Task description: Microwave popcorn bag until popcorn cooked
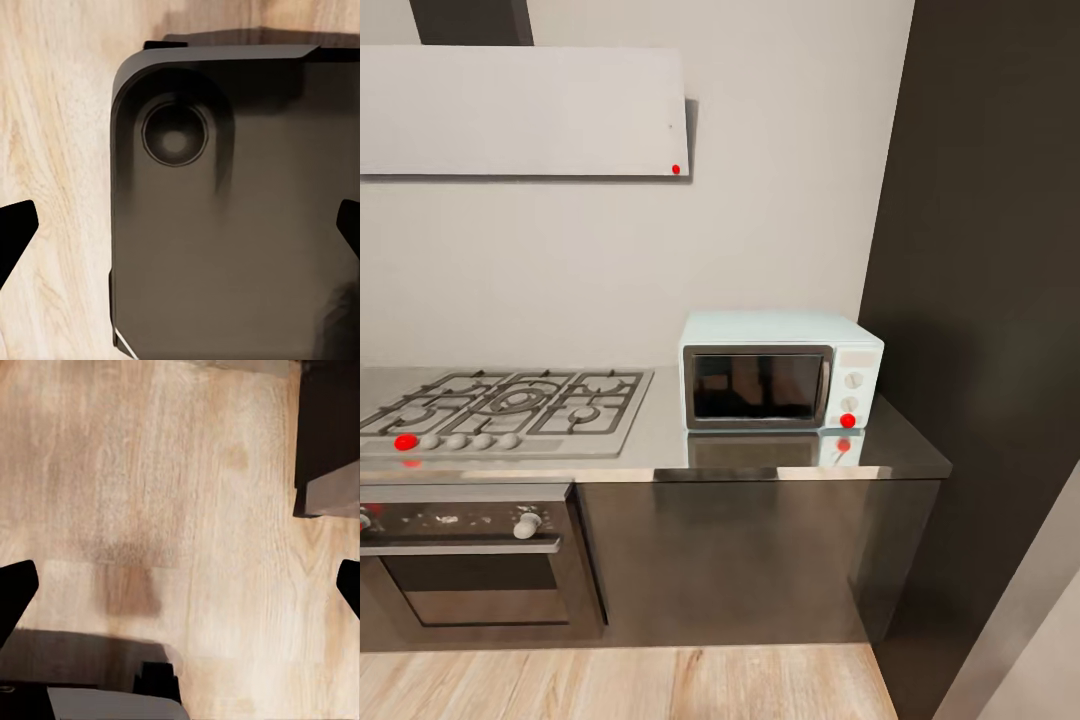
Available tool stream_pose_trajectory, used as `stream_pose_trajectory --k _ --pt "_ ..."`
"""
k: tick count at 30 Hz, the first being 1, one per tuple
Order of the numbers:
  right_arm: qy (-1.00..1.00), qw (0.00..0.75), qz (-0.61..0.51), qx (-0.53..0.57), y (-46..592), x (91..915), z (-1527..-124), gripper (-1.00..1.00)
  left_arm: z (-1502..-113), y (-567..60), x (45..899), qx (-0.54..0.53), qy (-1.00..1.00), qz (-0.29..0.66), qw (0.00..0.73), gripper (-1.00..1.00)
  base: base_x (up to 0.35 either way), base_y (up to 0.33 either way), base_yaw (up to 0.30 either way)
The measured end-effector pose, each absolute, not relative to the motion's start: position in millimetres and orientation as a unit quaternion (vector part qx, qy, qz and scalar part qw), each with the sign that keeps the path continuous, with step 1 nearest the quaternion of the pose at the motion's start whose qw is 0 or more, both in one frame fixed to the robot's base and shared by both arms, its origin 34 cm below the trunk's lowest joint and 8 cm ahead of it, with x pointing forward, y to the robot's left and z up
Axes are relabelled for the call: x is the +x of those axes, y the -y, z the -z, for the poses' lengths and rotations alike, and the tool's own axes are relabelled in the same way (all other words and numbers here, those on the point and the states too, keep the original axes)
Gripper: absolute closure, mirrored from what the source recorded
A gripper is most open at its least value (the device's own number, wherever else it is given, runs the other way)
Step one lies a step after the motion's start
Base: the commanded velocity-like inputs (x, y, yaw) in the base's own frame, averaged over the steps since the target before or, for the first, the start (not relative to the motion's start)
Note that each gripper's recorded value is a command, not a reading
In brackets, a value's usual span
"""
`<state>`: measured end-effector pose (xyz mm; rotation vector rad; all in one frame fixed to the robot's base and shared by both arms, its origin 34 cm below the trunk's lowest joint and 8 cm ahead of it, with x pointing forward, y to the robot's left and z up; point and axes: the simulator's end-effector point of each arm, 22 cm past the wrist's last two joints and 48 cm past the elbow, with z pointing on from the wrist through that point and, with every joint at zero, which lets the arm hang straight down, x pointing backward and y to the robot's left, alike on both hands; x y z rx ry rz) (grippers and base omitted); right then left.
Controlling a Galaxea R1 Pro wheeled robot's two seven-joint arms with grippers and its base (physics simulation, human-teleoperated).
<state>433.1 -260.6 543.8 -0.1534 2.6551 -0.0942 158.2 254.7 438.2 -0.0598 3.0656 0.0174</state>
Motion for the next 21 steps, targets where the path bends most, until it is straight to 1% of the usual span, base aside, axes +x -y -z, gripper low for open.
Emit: stream_pose_trajectory --k 15,21 --pt "-0.9 0.429 0.065 -0.024 270 676 -798 -1.0 -439 -244 170 -0.02 -0.999 0.002 0.049 -1.0 0.0 0.0 0.0" --pt "-0.884 0.462 0.067 -0.014 272 732 -880 -1.0 -439 -239 172 -0.017 -0.998 0.008 0.053 -1.0 0.0 0.0 0.0"
